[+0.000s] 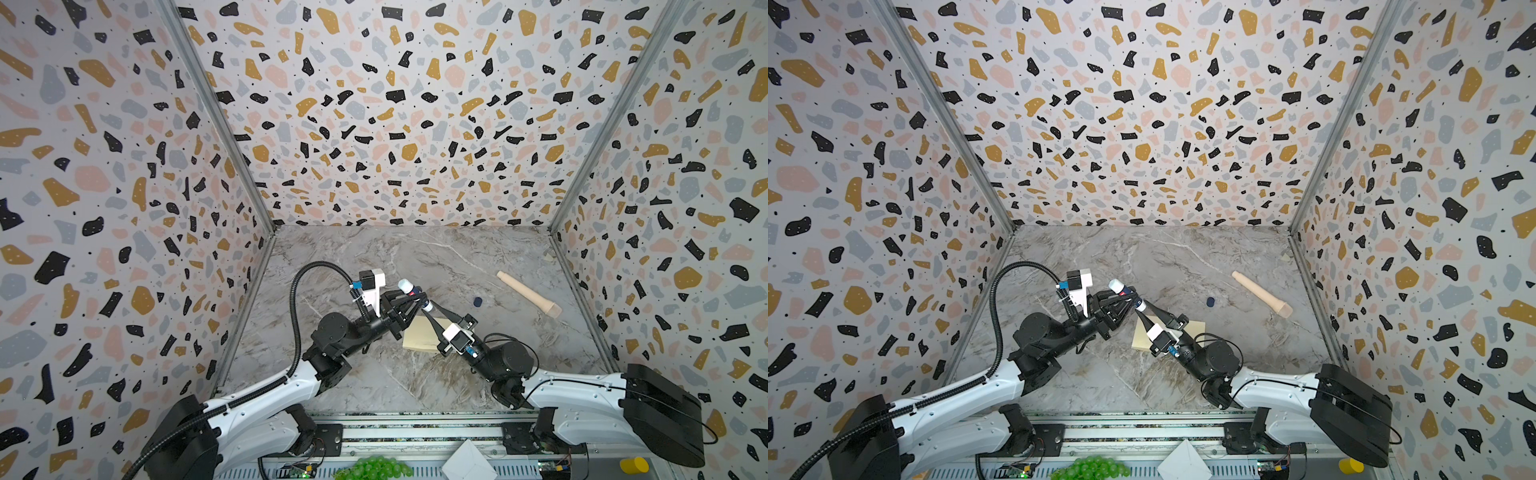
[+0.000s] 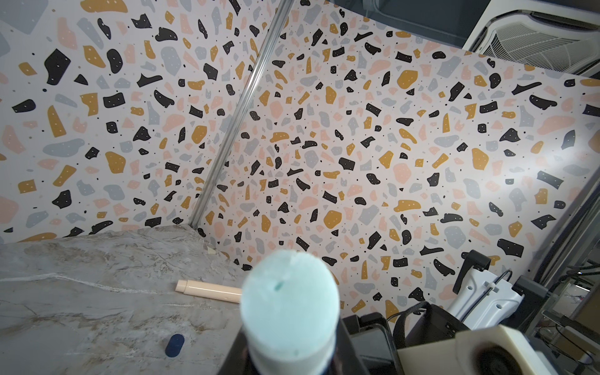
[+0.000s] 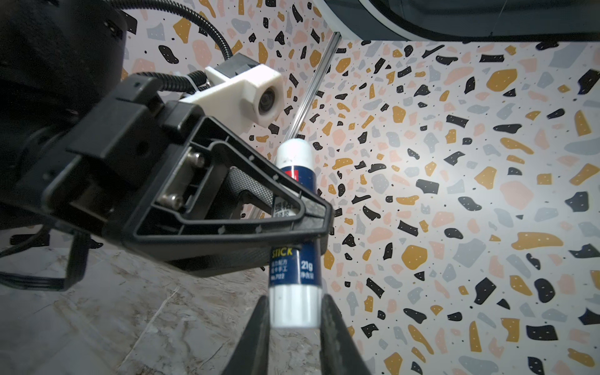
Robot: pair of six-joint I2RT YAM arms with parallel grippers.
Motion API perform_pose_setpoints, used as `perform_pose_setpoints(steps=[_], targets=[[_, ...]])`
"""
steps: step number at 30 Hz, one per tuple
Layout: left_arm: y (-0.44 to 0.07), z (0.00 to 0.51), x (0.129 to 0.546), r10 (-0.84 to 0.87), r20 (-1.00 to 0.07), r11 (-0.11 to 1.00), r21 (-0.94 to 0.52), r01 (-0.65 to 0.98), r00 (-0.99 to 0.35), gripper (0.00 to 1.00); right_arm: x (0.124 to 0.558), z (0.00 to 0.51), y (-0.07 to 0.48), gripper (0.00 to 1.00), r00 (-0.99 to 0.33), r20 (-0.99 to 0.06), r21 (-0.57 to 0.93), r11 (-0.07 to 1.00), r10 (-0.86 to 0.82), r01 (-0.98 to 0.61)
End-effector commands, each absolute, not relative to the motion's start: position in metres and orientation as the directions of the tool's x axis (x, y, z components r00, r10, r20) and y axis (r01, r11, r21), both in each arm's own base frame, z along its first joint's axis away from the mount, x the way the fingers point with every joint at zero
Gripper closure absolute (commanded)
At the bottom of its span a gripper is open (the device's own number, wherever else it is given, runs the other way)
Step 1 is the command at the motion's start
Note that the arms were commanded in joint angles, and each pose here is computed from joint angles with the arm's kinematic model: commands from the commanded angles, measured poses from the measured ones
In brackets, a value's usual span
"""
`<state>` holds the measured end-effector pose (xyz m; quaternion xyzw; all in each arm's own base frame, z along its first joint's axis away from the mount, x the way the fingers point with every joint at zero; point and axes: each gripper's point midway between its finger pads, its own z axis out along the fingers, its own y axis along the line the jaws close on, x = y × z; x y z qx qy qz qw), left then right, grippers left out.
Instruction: Place the letter into the envelope and seal it
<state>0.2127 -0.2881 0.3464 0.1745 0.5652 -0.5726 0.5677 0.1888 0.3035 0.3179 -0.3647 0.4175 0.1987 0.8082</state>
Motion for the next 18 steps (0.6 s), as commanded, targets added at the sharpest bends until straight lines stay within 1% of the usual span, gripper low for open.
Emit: perform_pose_setpoints(steps=[1, 3, 6, 9, 12, 15, 18], targets=[[-0.284, 0.362, 0.208, -0.480, -0.845, 0.272, -0.401, 0.875, -0.237, 1.00, 0.171, 0.347, 0.312, 0.96, 0.402, -0.887, -0.270, 0.452, 0.227, -0.850], [-0.284, 0.363, 0.207, -0.479, -0.846, 0.272, -0.397, 0.877, -0.234, 1.00, 0.178, 0.350, 0.313, 0.98, 0.238, -0.937, -0.147, 0.331, 0.255, -0.932], [-0.284, 0.364, 0.206, -0.481, -0.846, 0.267, -0.393, 0.880, -0.232, 1.00, 0.182, 0.355, 0.309, 0.99, 0.018, -0.962, 0.022, 0.143, 0.272, -0.989], [-0.284, 0.365, 0.206, -0.483, -0.845, 0.264, -0.392, 0.881, -0.231, 1.00, 0.187, 0.357, 0.305, 1.00, -0.181, -0.949, 0.182, -0.020, 0.260, -0.983], [-0.284, 0.365, 0.205, -0.483, -0.845, 0.263, -0.391, 0.882, -0.230, 1.00, 0.188, 0.357, 0.303, 1.00, -0.315, -0.919, 0.286, -0.147, 0.236, -0.947], [-0.283, 0.365, 0.205, -0.484, -0.844, 0.262, -0.392, 0.882, -0.232, 1.00, 0.190, 0.356, 0.304, 1.00, -0.364, -0.901, 0.323, -0.197, 0.237, -0.926], [-0.283, 0.365, 0.205, -0.484, -0.844, 0.263, -0.392, 0.882, -0.231, 1.00, 0.195, 0.352, 0.305, 1.00, -0.367, -0.899, 0.331, -0.177, 0.240, -0.927]])
